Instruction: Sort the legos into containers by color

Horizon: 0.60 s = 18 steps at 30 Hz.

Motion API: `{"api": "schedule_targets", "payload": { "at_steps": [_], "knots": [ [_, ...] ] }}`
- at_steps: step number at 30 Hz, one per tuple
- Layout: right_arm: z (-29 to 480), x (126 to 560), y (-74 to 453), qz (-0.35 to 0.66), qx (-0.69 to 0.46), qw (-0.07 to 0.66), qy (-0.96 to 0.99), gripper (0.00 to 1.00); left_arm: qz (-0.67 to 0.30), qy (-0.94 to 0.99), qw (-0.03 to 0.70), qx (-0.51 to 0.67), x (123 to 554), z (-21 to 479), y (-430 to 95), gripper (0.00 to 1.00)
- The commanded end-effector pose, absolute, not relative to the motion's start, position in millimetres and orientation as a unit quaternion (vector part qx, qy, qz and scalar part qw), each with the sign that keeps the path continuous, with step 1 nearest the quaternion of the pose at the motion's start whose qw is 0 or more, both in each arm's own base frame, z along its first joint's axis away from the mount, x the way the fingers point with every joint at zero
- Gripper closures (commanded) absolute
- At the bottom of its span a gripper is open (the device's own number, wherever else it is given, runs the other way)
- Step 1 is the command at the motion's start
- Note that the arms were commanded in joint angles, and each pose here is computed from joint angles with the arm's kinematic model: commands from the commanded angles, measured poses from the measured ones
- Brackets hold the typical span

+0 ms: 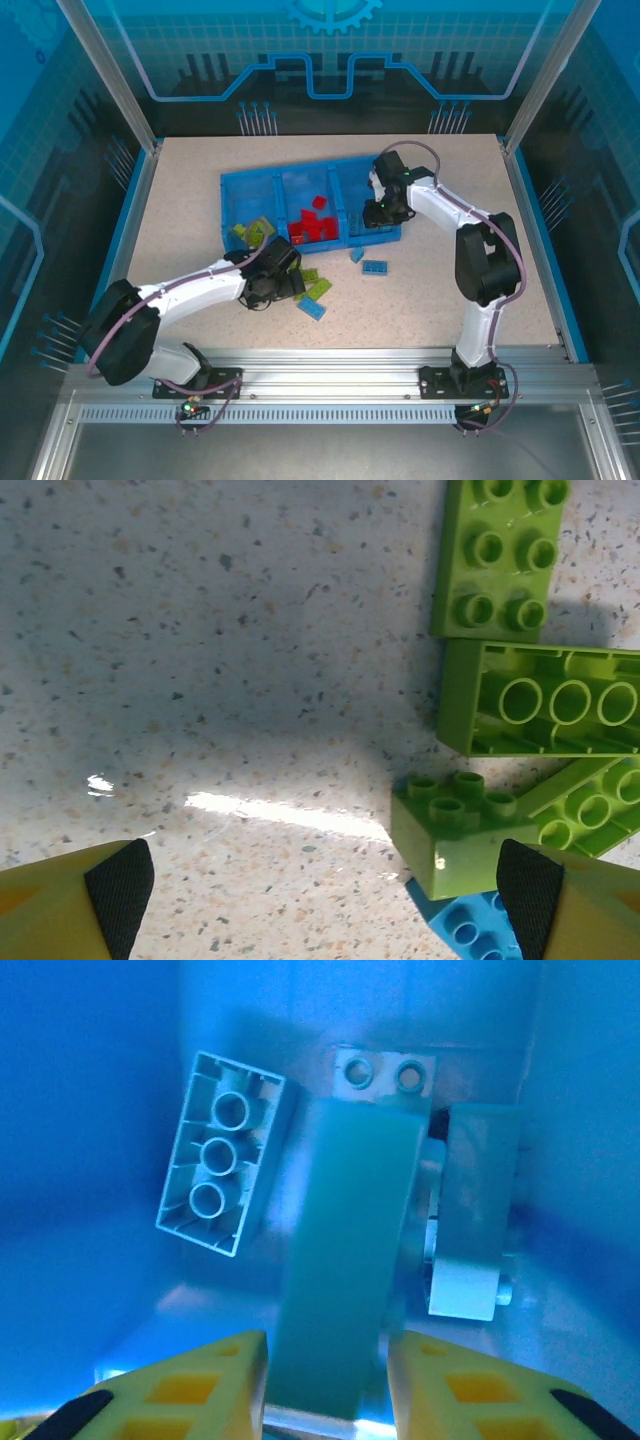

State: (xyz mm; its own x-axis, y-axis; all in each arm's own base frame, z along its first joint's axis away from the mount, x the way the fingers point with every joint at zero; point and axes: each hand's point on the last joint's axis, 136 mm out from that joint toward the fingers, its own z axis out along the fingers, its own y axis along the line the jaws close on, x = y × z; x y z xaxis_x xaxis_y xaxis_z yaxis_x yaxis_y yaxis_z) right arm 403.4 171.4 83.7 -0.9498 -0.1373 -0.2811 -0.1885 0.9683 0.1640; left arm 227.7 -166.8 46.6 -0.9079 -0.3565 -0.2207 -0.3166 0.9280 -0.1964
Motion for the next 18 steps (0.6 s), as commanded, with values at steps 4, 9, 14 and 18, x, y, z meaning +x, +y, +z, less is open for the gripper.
{"api": "schedule_targets", "payload": {
  "at_steps": [4, 9, 14, 18],
  "knots": [
    [101.3, 407.8, 176.7, 0.112, -0.069, 0.142, 0.981, 0.47, -0.097, 0.973, 0.124, -0.166, 236.5, 51.3, -188.2, 0.07],
    [106.0, 395.0, 181.6, 0.115, -0.074, 0.147, 0.980, 0.41, -0.104, 0.972, 0.123, -0.170, 237.5, 50.5, -195.2, 0.09],
    [105.3, 387.2, 176.8, 0.108, -0.070, 0.145, 0.981, 0.38, -0.100, 0.974, 0.114, -0.170, 236.6, 45.9, -199.9, 0.15],
    [102.7, 383.6, 175.0, 0.106, -0.070, 0.142, 0.982, 0.38, -0.106, 0.973, 0.113, -0.168, 240.5, 46.6, -207.6, 0.15]
  ]
}}
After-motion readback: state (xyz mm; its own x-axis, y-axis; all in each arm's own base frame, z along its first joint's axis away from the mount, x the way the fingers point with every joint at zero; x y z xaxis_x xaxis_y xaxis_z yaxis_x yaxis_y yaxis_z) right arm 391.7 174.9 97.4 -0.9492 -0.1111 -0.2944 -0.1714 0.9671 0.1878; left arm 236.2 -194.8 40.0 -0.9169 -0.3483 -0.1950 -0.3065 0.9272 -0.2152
